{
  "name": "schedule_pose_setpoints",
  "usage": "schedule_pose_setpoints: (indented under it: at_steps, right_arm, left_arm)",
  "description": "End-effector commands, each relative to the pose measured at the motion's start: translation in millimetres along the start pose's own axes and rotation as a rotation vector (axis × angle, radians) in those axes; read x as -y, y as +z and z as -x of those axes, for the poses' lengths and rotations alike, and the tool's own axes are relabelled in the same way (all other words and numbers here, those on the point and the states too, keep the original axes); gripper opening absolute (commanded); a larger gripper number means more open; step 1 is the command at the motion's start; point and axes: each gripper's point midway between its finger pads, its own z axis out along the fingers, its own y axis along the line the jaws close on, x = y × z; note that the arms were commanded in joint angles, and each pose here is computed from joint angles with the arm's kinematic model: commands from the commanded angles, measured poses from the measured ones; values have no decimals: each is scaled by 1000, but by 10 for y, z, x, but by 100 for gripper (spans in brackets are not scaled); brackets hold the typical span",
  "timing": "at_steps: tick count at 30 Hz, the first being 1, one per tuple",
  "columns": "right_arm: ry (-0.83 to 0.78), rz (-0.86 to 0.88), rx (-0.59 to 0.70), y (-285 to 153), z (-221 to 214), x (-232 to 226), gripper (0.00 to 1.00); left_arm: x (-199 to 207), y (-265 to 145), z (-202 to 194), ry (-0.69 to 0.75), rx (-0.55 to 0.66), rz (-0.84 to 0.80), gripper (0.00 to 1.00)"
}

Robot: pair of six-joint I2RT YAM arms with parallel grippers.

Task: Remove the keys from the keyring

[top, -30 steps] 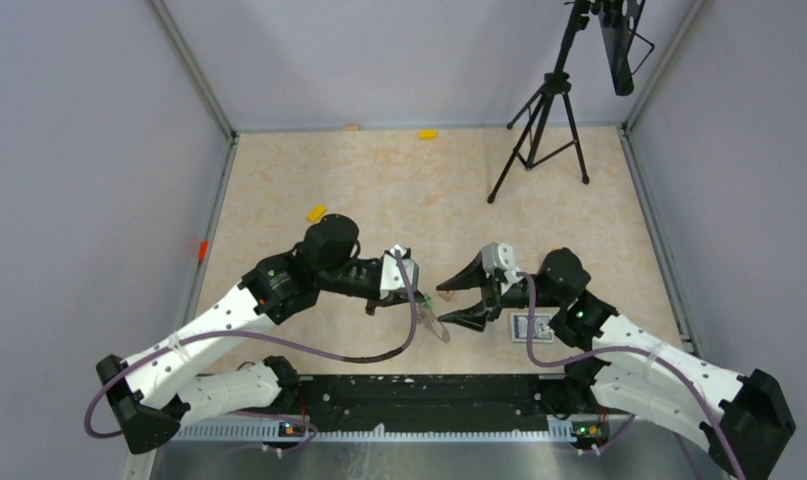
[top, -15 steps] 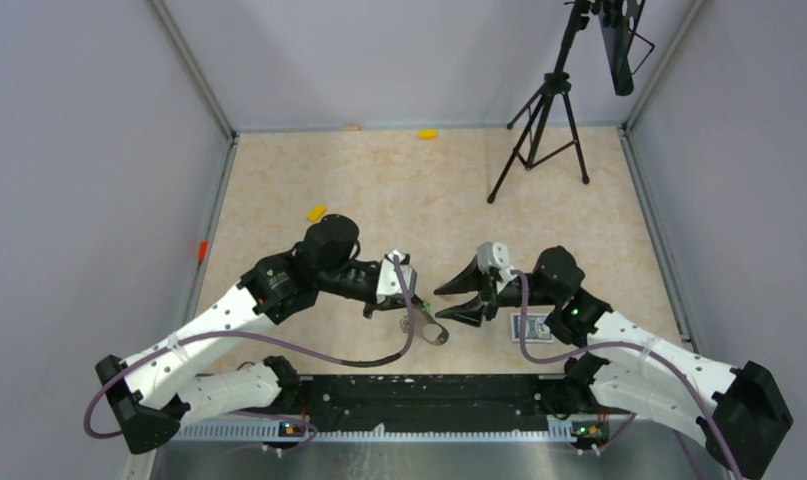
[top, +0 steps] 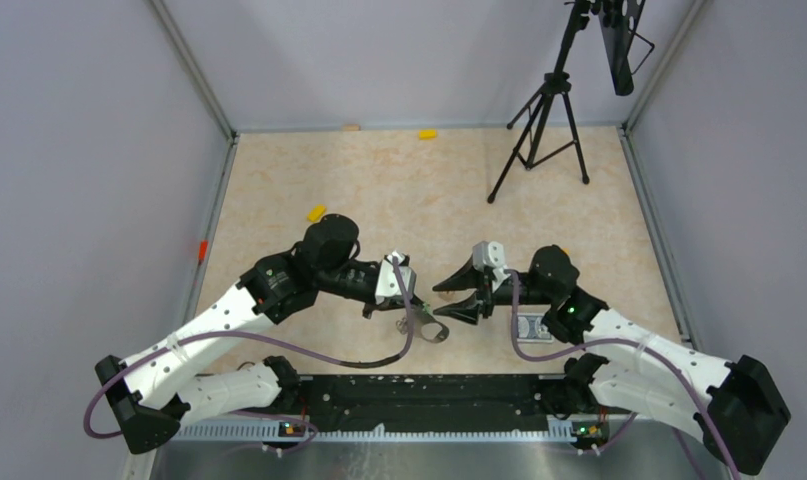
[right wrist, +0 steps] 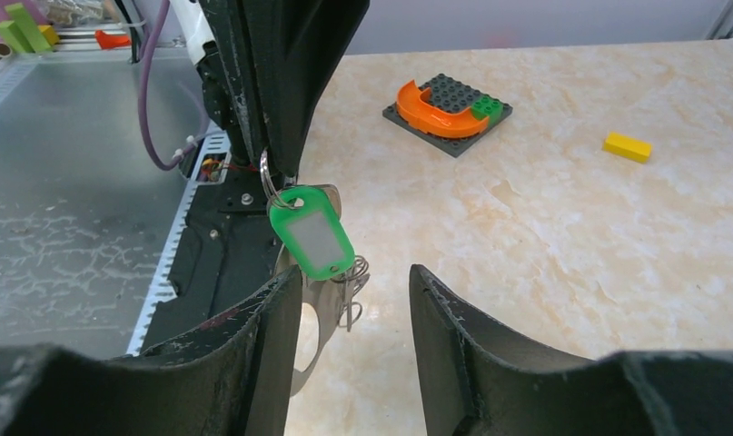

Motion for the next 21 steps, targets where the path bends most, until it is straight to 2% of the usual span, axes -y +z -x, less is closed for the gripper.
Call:
schedule_pose_setpoints:
  at_steps: [1,9,18,21]
  right_arm:
    - [-46,69,21,45,71,-113,48]
    - [-38,97,37,177,72,-195,52]
    - [-25,110,58,269,125,-251,52]
    - [-22,106,64,258,154,-254,39]
  left_arm:
    - [-41,-67,265,70,64,19,0]
    - [-44,-38,243,54,68,15,0]
    - [-55,-34,198,39,59,29,0]
    - [-55,-35,177,33,55,34,0]
